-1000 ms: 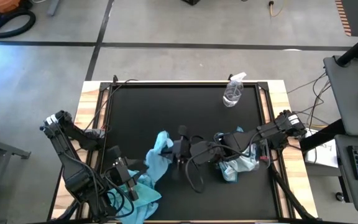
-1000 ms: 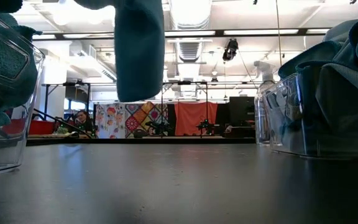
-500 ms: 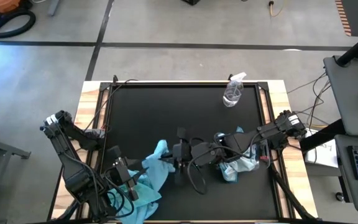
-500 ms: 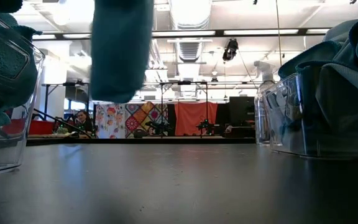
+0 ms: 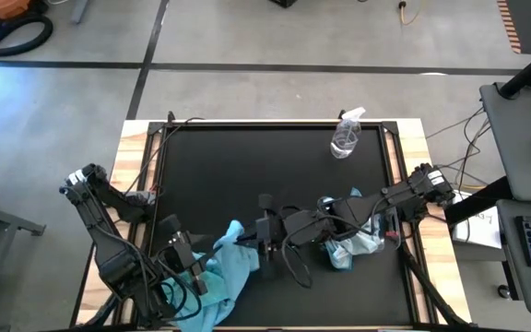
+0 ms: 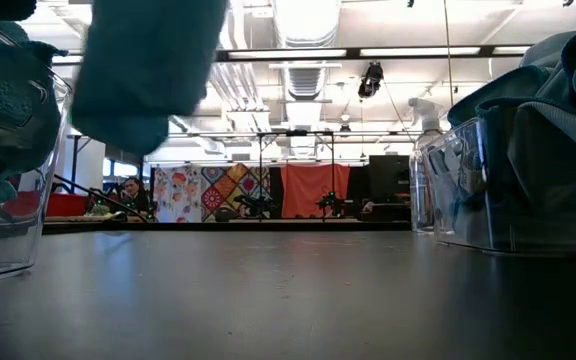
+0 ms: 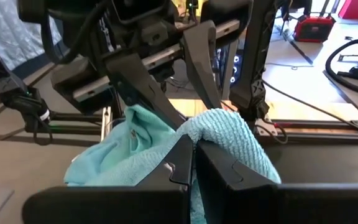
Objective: Sort microfiber towel by color & place in baskets
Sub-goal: Put the blue microfiber towel into the left transparent bin
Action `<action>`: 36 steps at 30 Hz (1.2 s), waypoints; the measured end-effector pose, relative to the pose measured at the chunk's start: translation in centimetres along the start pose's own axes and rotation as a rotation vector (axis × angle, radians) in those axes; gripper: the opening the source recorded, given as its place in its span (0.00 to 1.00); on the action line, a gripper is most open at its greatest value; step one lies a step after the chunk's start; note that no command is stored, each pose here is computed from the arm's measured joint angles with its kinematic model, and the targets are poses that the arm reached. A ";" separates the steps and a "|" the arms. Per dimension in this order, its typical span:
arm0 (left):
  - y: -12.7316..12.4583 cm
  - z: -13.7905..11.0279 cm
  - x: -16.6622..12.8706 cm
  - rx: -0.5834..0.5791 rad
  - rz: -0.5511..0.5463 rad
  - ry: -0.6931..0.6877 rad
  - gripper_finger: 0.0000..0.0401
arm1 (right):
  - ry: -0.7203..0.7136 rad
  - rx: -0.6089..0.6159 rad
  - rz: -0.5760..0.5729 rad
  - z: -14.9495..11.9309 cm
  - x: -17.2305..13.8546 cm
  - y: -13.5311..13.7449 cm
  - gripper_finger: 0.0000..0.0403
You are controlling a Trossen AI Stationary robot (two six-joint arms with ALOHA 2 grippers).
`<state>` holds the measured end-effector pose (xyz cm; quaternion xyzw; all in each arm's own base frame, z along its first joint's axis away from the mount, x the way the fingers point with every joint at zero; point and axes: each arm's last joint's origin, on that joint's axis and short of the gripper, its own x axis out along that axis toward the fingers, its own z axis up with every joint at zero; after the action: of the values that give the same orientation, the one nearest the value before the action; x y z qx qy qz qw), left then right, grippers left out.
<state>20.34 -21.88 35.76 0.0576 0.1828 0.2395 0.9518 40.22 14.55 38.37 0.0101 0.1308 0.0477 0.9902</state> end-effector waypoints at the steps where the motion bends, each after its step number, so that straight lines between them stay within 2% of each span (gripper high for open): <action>1: 0.0 0.0 0.1 -0.001 0.002 0.000 0.30 | -0.007 0.002 0.001 0.1 0.0 0.0 0.02; 14: 0.0 0.2 0.7 -0.002 -0.004 0.032 0.28 | -0.018 0.006 -0.010 0.1 0.1 -0.1 0.02; 17: -0.2 0.3 0.7 0.004 -0.029 0.042 0.22 | -0.017 0.013 -0.010 0.1 0.1 -0.1 0.02; 22: -0.4 0.4 0.7 0.019 -0.038 0.036 0.02 | -0.015 0.013 -0.011 0.0 0.1 -0.1 0.02; 33: -0.4 0.4 0.7 0.041 -0.038 0.036 0.00 | 0.007 -0.012 -0.013 -0.3 0.1 -0.2 0.02; 36: -0.4 0.4 0.7 0.041 -0.038 0.036 0.00 | 0.010 -0.014 -0.012 -0.3 0.1 -0.1 0.05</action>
<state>21.24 -21.90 35.82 0.0694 0.2060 0.2184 0.9513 40.28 14.43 38.00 0.0020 0.1356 0.0428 0.9898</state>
